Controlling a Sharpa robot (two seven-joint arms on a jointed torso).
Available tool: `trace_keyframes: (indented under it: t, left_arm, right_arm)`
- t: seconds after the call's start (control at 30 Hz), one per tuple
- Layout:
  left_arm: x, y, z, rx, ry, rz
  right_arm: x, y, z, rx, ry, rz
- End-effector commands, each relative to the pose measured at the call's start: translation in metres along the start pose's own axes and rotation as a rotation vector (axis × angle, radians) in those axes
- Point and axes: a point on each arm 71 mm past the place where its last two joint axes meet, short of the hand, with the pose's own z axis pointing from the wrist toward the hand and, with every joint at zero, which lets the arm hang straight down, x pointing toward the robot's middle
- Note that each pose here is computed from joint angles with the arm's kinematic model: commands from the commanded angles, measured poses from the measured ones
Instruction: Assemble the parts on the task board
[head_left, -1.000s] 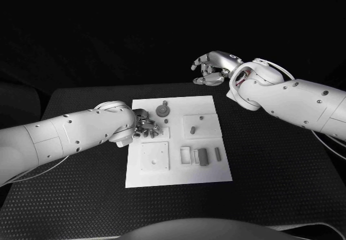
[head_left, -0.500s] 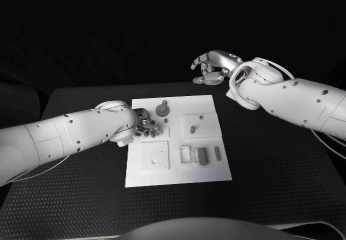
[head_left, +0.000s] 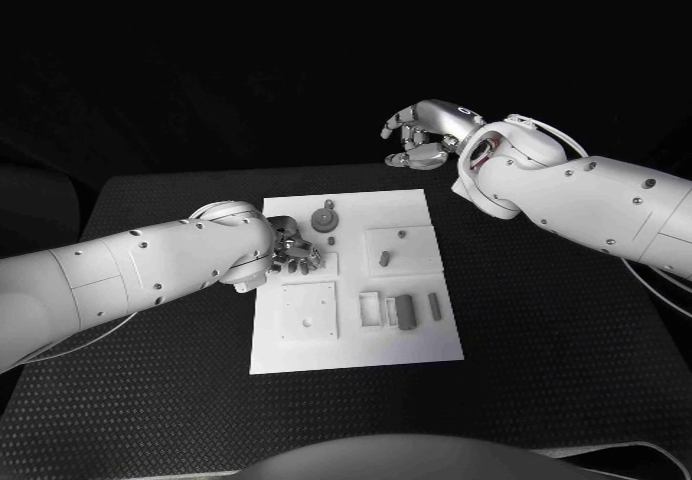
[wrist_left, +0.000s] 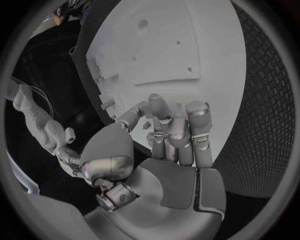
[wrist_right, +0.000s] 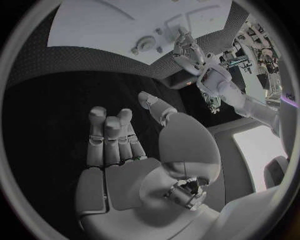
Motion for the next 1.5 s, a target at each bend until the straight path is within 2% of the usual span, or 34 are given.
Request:
trace_keyframes:
  t: [0.03, 0.17, 0.43, 0.8, 1.5]
  left_arm:
    - [0.0008, -0.001, 0.0006, 0.005, -0.014, 0.008]
    - [0.0003, -0.0005, 0.0007, -0.001, -0.019, 0.008]
    - [-0.0025, 0.0053, 0.0011, -0.021, -0.031, 0.003]
    - [-0.0029, 0.0101, 0.0021, -0.041, -0.006, -0.009]
    - [0.0003, 0.0059, 0.0019, -0.033, 0.016, -0.005]
  right_arm:
    - [0.0, 0.001, 0.0, -0.007, 0.007, 0.001]
    - [0.0, 0.001, 0.0, -0.007, 0.007, 0.001]
    - [0.0, 0.001, 0.0, -0.006, 0.007, 0.0]
    - [0.0, 0.0, 0.0, -0.006, 0.009, 0.0]
    - [0.001, 0.001, 0.0, -0.006, 0.011, 0.0]
